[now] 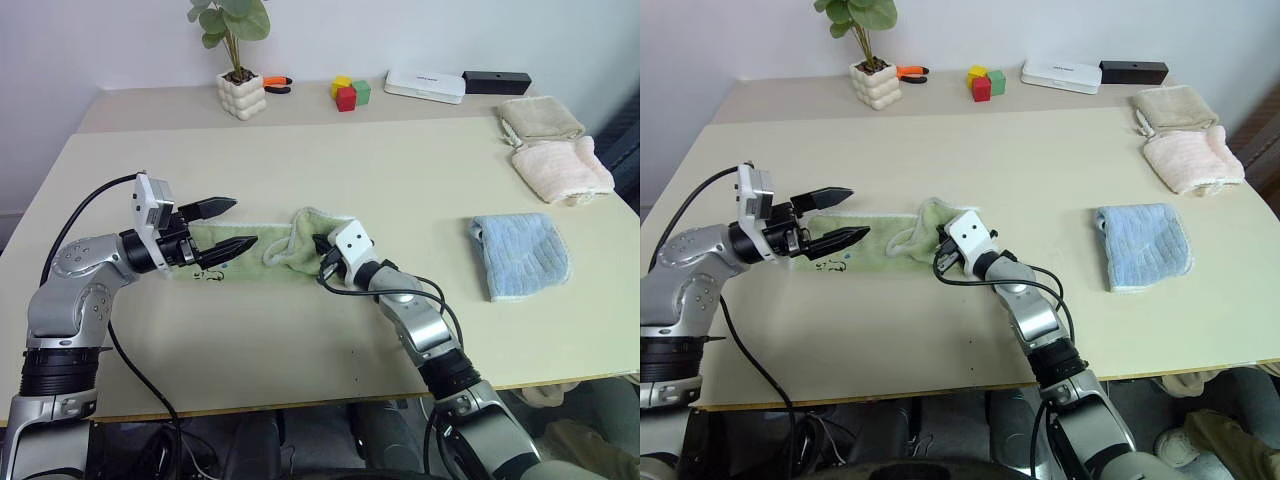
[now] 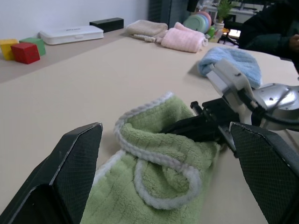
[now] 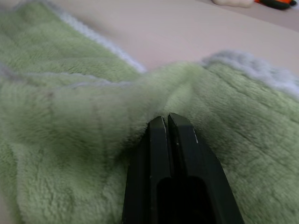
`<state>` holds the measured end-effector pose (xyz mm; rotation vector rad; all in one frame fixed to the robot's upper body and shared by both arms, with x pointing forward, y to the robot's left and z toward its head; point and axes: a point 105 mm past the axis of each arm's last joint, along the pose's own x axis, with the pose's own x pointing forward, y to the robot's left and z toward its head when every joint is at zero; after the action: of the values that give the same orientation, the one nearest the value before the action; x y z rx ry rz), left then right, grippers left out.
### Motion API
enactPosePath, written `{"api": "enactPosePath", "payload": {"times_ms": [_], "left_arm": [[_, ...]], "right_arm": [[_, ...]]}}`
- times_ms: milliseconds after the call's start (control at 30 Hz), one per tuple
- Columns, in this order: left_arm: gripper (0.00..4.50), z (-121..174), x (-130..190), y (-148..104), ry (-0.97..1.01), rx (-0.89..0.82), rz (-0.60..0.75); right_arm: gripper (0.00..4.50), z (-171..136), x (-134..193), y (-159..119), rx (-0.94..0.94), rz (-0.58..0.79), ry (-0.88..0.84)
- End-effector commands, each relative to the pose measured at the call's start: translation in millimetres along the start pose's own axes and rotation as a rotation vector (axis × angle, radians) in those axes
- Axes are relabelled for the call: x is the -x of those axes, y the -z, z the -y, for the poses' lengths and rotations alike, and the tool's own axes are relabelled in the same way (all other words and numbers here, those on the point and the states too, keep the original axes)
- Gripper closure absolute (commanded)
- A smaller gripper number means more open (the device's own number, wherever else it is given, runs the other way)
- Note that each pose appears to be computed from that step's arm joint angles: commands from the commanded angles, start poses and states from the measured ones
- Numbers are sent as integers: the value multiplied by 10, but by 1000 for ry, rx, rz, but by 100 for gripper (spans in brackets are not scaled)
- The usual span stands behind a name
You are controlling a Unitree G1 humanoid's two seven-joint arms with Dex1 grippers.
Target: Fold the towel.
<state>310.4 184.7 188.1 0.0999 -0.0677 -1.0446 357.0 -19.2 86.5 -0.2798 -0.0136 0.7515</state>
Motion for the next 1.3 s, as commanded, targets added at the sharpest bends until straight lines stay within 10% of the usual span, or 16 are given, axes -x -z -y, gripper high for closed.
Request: {"api": "enactPosePath", "payload": {"times_ms": [33, 167, 267, 533, 1300], "left_arm": [[0, 10, 24, -86, -5, -37, 15], [0, 0, 50, -74, -26, -35, 5], [0, -16, 88, -27, -54, 11, -15], [0, 27, 230, 45, -180, 227, -12], [0, 414, 764, 581, -879, 956, 199]], "right_arm": [[443, -190, 7, 367, 4, -122, -61], [443, -88, 26, 281, -31, -88, -32], [364, -80, 83, -52, -96, 43, -103], [6, 7, 361, -526, -43, 176, -231], [6, 559, 1108, -1035, 107, 135, -416]]}}
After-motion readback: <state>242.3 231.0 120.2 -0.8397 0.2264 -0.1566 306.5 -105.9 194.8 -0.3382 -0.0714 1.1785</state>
